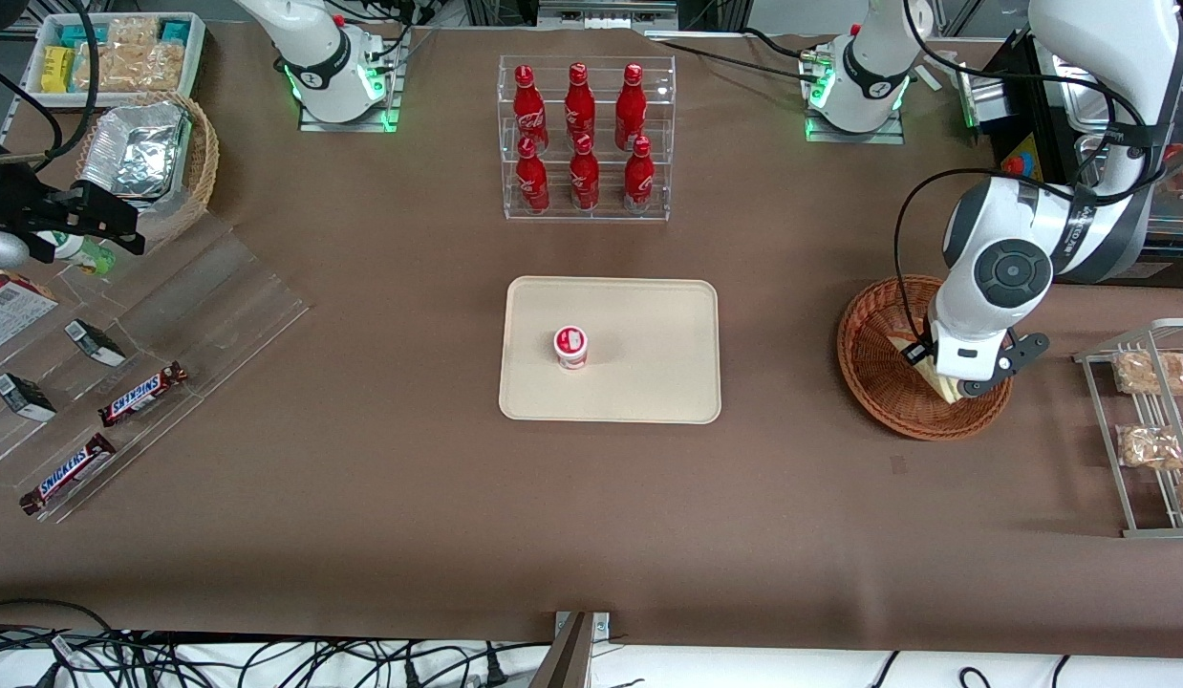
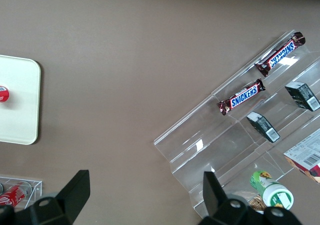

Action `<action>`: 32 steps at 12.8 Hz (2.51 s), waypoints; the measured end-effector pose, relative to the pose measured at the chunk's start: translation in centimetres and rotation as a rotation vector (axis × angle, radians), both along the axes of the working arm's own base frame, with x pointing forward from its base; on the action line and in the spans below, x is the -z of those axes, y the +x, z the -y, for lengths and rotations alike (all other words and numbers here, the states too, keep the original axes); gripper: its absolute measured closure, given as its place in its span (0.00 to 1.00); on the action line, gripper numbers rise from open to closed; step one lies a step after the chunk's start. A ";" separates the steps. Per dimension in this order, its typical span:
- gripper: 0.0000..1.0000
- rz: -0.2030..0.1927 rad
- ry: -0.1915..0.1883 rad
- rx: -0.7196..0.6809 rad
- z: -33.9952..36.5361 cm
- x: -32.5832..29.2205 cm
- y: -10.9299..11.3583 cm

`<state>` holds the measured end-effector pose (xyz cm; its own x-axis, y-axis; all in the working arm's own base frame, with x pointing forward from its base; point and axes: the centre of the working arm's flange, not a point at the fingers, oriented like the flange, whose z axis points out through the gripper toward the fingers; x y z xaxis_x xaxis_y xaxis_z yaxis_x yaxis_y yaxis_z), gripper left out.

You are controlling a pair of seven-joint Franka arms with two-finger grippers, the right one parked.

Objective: Place sandwich from basket to tray
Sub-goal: 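Lift the sandwich and carry it over the cream tray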

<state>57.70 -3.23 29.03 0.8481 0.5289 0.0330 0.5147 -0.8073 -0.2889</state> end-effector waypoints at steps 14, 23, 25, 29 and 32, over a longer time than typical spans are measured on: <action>0.66 -0.001 -0.342 0.388 27.7 -11.2 -2.6; 0.66 0.148 -0.346 0.399 36.1 -2.8 -6.0; 0.66 0.175 -0.323 0.417 36.3 -0.9 -7.2; 0.66 0.178 -0.275 0.481 37.7 1.5 -9.4; 0.66 0.197 -0.226 0.506 38.3 3.3 -10.1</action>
<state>47.62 -41.54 25.75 0.9861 0.0725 0.1495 0.0762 -0.9969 -0.0193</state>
